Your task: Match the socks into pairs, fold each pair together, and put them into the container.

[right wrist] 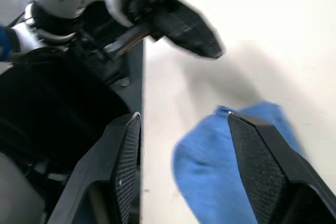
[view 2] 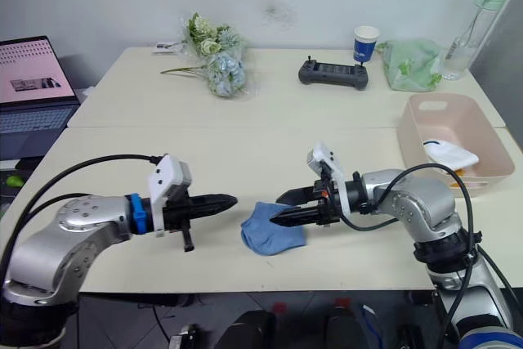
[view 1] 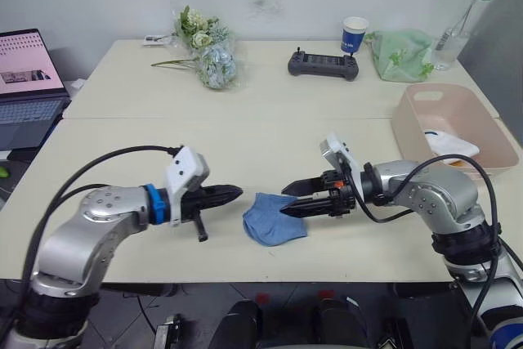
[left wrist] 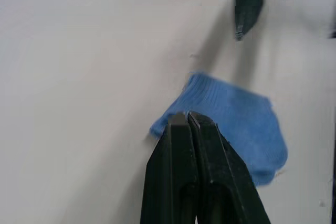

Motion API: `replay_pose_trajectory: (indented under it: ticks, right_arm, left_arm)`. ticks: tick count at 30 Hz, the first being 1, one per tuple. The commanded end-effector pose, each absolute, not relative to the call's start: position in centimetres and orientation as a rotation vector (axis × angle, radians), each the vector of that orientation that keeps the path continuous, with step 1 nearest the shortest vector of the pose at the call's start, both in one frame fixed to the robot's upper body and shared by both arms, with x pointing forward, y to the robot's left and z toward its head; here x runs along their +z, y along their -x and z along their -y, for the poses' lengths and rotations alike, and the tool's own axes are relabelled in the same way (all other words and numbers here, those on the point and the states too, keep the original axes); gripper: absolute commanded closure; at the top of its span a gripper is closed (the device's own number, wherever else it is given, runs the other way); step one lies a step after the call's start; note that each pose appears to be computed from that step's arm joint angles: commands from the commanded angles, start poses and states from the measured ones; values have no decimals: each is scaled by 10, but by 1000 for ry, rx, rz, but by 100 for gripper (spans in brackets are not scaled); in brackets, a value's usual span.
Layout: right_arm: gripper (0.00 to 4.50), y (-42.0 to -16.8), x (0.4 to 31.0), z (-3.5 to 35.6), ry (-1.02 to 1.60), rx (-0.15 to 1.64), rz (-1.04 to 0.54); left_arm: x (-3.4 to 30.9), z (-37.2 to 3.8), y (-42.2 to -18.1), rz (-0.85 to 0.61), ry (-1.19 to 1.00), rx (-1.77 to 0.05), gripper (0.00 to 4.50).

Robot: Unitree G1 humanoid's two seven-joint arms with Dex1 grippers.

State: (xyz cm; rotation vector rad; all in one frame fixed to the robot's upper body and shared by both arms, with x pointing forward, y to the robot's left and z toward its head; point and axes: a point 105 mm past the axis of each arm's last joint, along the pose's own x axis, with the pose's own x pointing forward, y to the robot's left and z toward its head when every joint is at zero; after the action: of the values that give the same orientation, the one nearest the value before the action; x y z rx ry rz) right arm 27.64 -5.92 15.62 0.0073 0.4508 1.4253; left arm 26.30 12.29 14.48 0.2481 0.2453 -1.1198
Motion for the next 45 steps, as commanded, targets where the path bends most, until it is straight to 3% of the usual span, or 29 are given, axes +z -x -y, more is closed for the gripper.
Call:
replay_pose_trajectory:
  ticks: [1, 8, 11, 17, 27, 34, 37, 43, 45]
  right_arm:
    - [162, -287, 154, 74, 62, 1324, -435]
    - [162, -287, 128, 79, 101, 1231, -546]
    - [162, -280, 119, 74, 58, 1224, -614]
    - [162, -282, 91, 71, -35, 1144, -771]
    - [162, -280, 96, 26, -256, 1219, -839]
    - [162, -281, 96, 14, -291, 1235, -843]
    - [227, -285, 96, 15, -296, 1220, -835]
    - [434, -289, 96, 17, -294, 1198, -818]
    - [446, -290, 97, 19, -287, 1194, -806]
  left_arm:
    - [134, -107, -260, -246, -303, -1157, 450]
    - [70, -118, -264, -393, -463, -1131, 450]
    - [58, -124, -264, -417, -454, -1113, 450]
    - [54, -130, -258, -433, -444, -1111, 450]
    - [58, -133, -258, -418, -428, -1087, 450]
    - [64, -132, -260, -399, -415, -1081, 450]
    - [66, -133, -260, -395, -412, -1082, 450]
    - [73, -136, -260, -375, -409, -1085, 450]
    - [81, -135, -261, -345, -387, -1087, 450]
